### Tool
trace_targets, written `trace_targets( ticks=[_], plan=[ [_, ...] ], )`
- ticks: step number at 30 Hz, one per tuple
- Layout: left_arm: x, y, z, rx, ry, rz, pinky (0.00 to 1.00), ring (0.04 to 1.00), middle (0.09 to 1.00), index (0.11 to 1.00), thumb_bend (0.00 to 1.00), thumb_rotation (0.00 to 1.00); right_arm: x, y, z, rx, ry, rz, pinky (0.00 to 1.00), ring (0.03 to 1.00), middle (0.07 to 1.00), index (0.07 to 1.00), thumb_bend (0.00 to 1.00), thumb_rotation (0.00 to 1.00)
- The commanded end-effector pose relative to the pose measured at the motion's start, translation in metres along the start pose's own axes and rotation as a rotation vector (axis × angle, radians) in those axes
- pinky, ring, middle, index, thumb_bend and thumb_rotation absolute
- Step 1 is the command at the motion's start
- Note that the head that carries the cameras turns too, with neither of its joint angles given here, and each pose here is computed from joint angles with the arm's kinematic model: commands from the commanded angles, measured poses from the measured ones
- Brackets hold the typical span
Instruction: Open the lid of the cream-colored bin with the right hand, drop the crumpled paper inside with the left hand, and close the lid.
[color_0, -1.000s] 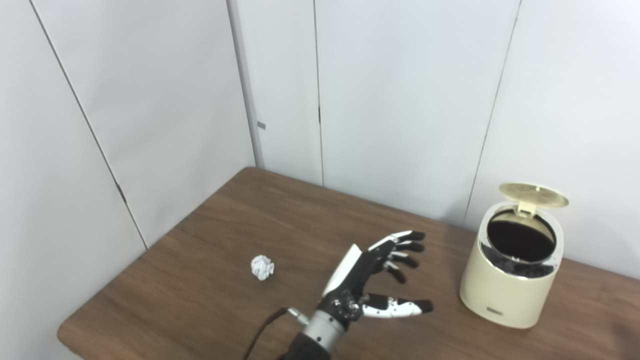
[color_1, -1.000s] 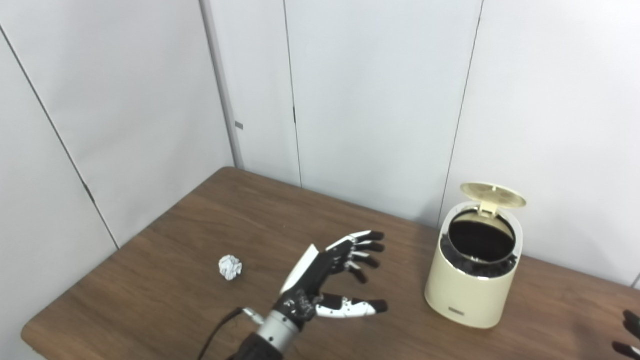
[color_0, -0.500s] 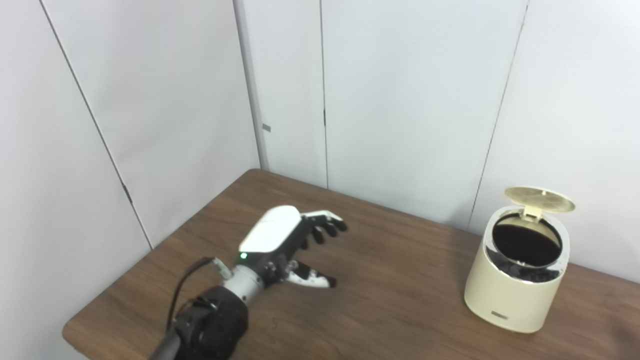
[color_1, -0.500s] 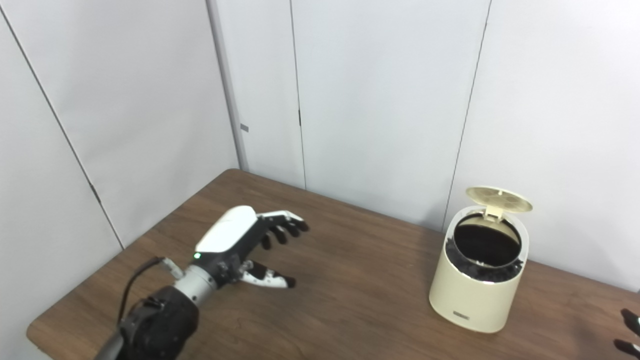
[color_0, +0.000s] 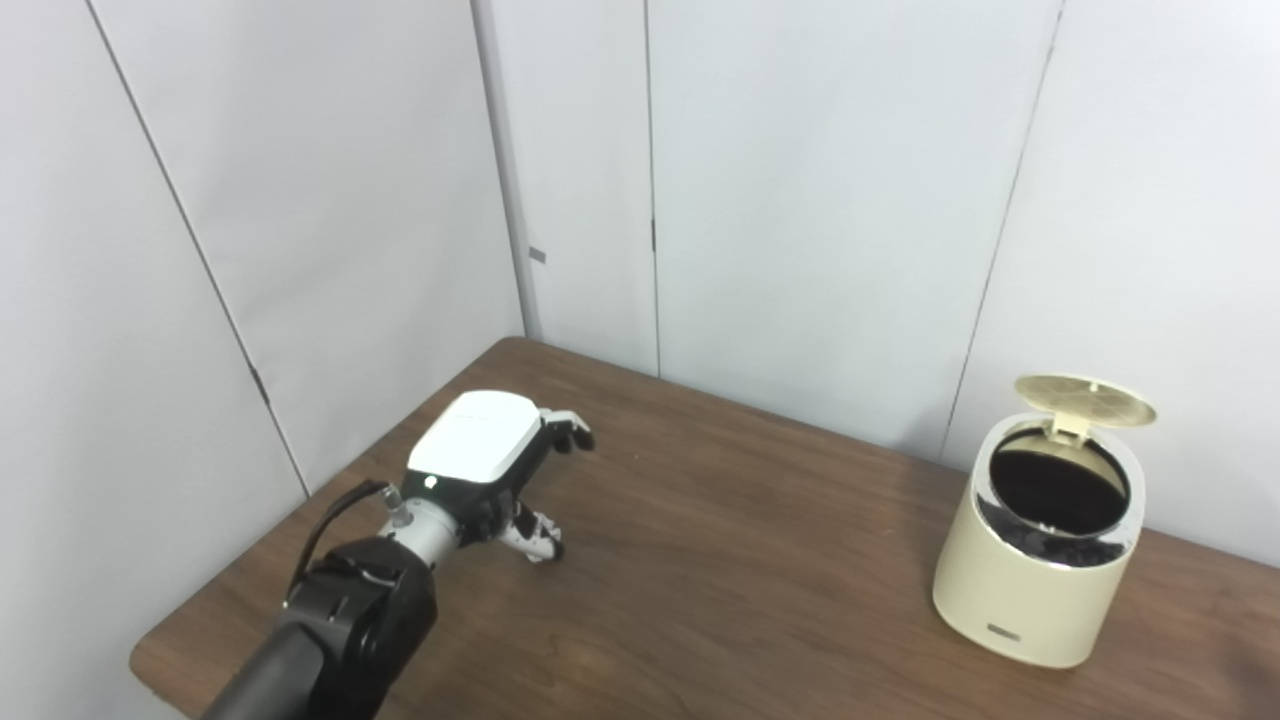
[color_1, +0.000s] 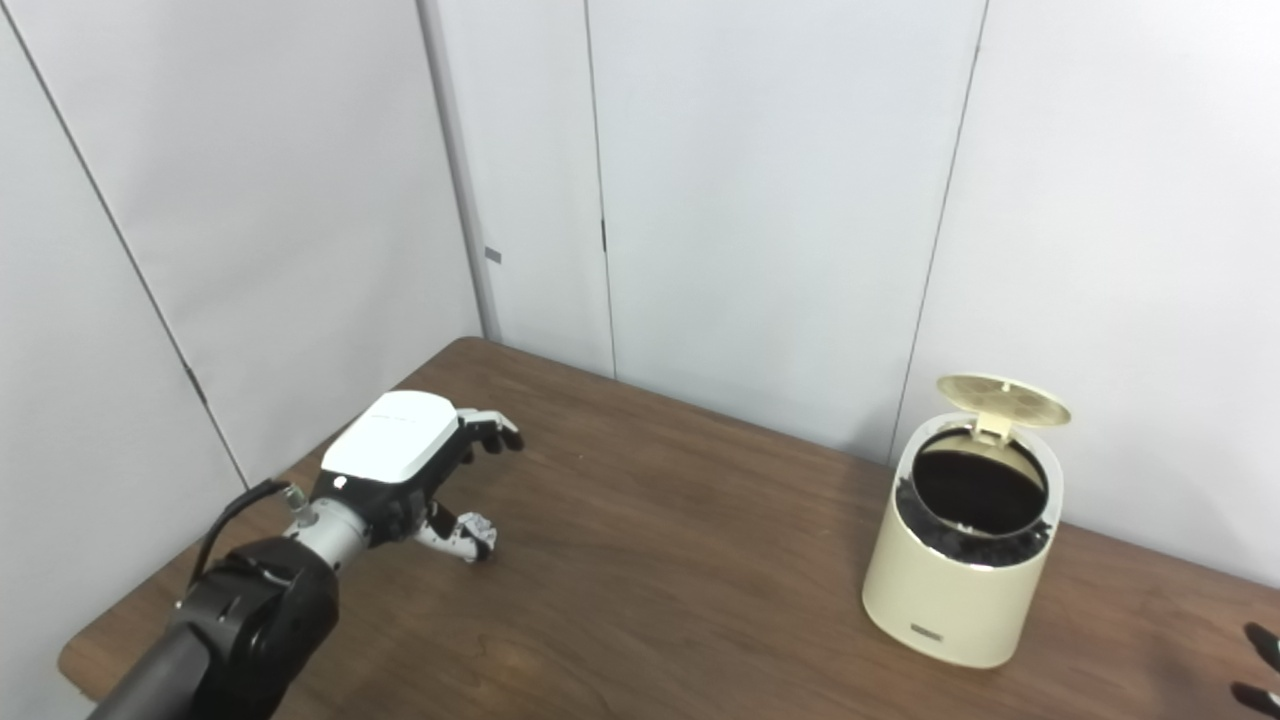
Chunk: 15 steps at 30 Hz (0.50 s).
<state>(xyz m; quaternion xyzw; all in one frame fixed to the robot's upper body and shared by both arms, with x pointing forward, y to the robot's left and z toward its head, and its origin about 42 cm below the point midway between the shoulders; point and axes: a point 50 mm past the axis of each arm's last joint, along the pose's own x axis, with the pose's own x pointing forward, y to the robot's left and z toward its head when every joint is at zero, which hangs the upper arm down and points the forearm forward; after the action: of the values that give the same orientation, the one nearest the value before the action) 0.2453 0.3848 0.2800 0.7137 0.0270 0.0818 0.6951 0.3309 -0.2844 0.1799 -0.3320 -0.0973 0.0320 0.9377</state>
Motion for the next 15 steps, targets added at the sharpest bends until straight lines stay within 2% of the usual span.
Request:
trace_targets(
  ticks=[1,6,12,15],
  plan=[
    [0.005,0.014,-0.005,0.104,0.01,0.039,0.46,0.633,0.717,0.713,0.91,0.14,0.011,-0.016,0.018,-0.025,-0.092,-0.036,0.63,0.832,0.946,0.932,0.97,0.71],
    [0.013,0.007,-0.009,0.166,0.034,0.006,0.54,0.661,0.701,0.67,0.91,0.17,0.011,-0.016,0.019,-0.026,-0.087,-0.035,0.63,0.834,0.947,0.932,0.98,0.72],
    [0.017,0.0,-0.007,0.16,0.074,-0.01,0.49,0.666,0.702,0.738,0.91,0.18,0.01,-0.016,0.017,-0.018,-0.093,-0.031,0.65,0.843,0.95,0.935,0.96,0.71],
    [0.02,-0.007,-0.008,0.15,0.09,-0.024,0.53,0.676,0.714,0.756,0.9,0.19,0.01,-0.016,0.017,-0.029,-0.098,-0.027,0.65,0.845,0.949,0.937,0.95,0.72]
  ],
)
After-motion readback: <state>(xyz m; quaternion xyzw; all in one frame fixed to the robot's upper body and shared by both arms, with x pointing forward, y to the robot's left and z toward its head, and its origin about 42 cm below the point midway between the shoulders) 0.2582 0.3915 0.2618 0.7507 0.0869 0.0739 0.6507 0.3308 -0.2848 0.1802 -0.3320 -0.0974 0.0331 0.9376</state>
